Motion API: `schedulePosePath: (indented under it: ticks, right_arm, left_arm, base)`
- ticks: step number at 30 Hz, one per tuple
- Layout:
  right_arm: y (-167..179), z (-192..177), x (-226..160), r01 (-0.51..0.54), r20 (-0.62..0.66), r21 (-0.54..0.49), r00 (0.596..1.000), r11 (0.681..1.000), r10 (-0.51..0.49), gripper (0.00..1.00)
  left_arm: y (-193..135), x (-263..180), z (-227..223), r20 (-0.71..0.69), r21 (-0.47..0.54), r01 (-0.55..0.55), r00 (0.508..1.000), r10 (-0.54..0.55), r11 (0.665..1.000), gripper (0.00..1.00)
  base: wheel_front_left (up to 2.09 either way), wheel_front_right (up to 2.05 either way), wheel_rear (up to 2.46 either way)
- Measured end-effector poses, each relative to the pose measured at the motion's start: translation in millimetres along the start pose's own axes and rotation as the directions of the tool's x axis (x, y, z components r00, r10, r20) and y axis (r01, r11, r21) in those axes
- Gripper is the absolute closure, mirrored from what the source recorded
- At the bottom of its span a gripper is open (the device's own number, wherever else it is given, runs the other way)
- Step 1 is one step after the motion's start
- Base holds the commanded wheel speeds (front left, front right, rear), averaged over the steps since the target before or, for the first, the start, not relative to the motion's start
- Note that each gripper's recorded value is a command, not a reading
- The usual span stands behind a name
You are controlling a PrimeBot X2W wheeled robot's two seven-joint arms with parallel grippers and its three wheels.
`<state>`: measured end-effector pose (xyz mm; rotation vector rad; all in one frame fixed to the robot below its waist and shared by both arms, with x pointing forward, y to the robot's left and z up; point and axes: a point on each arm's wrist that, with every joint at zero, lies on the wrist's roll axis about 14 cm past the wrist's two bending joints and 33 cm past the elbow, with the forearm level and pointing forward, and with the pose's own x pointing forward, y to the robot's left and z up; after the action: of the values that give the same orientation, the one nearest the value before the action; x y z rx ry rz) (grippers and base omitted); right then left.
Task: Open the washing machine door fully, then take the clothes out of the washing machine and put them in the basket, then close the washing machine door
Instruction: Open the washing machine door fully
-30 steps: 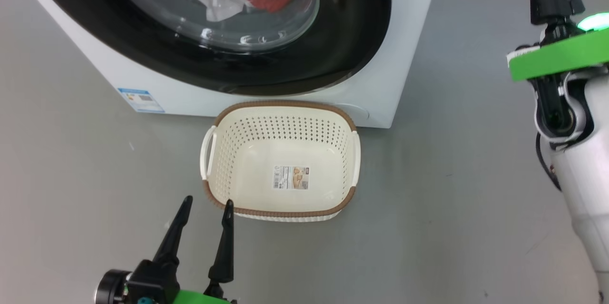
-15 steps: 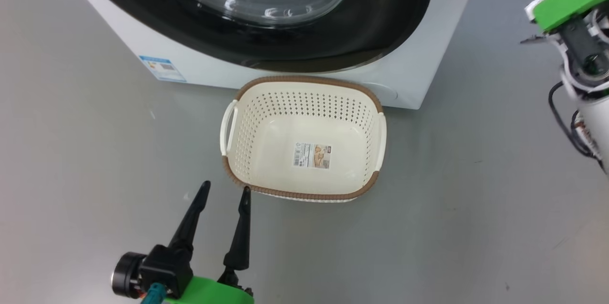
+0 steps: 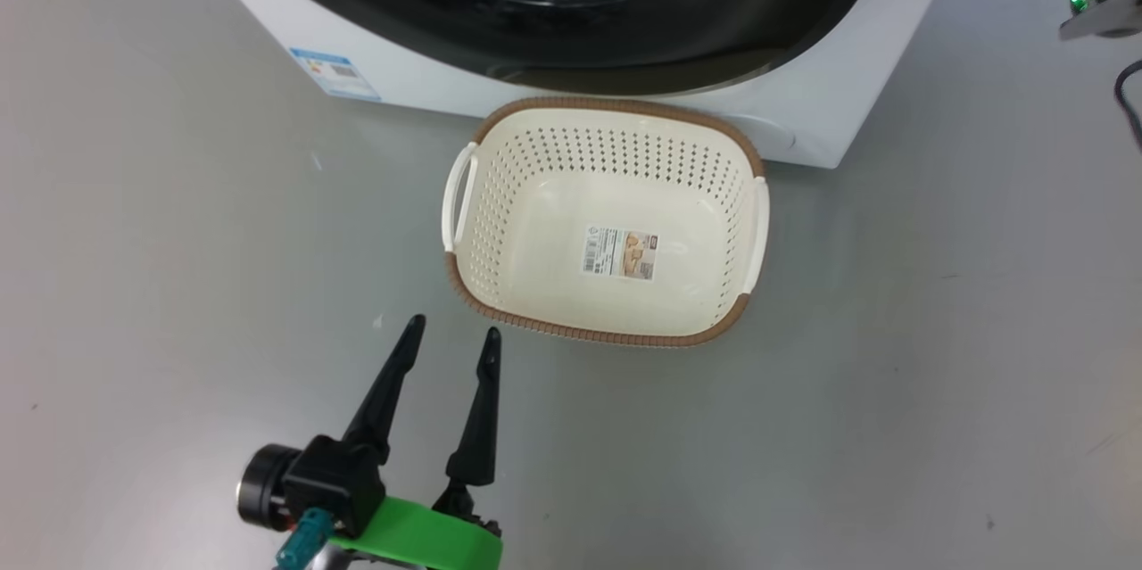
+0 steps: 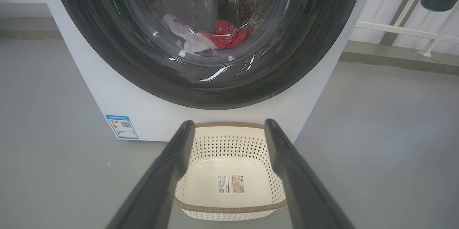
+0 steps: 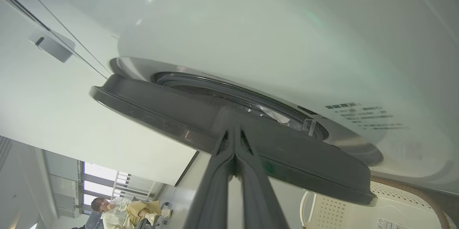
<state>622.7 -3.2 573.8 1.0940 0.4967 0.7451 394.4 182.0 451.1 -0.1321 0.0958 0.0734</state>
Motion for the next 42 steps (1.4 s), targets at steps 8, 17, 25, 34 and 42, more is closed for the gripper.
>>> schedulePosePath:
  ticks: [8, 17, 25, 34, 42]
  right_arm:
    - [-14.0, -4.8, 19.0, 0.001, -0.1, 0.067, 0.995, 0.998, 0.006, 1.0]
    - [-30.1, -16.4, 35.0, 0.021, -0.157, 0.102, 0.988, 0.995, -0.004, 1.0]
    - [-28.8, -20.4, 40.2, 0.015, -0.175, 0.107, 0.985, 0.994, 0.003, 1.0]
    - [-12.3, -36.2, 31.0, -0.002, -0.231, 0.085, 0.973, 0.996, 0.022, 1.0]
    - [3.1, -67.5, 21.0, -0.021, -0.302, 0.071, 0.952, 0.997, 0.042, 1.0]
  left_arm:
    - [-1.8, 7.3, -2.9, -0.009, -0.008, 0.003, 1.0, -0.003, 1.0, 0.0]
    - [2.6, 5.8, -6.4, -0.023, -0.005, -0.02, 1.0, 0.02, 1.0, 0.0]
    - [1.9, 3.3, -6.1, -0.025, -0.008, -0.022, 0.999, 0.022, 1.0, 0.0]
    - [-2.8, 1.0, 5.8, 0.009, -0.014, -0.008, 1.0, 0.008, 1.0, 0.0]
    - [-4.4, -4.0, 18.3, 0.045, -0.019, -0.003, 0.999, 0.004, 1.0, 0.0]
  base:
    - [0.0, 0.0, 0.0]
    - [0.0, 0.0, 0.0]
    - [0.0, 0.0, 0.0]
    - [0.0, 0.0, 0.0]
    - [0.0, 0.0, 0.0]
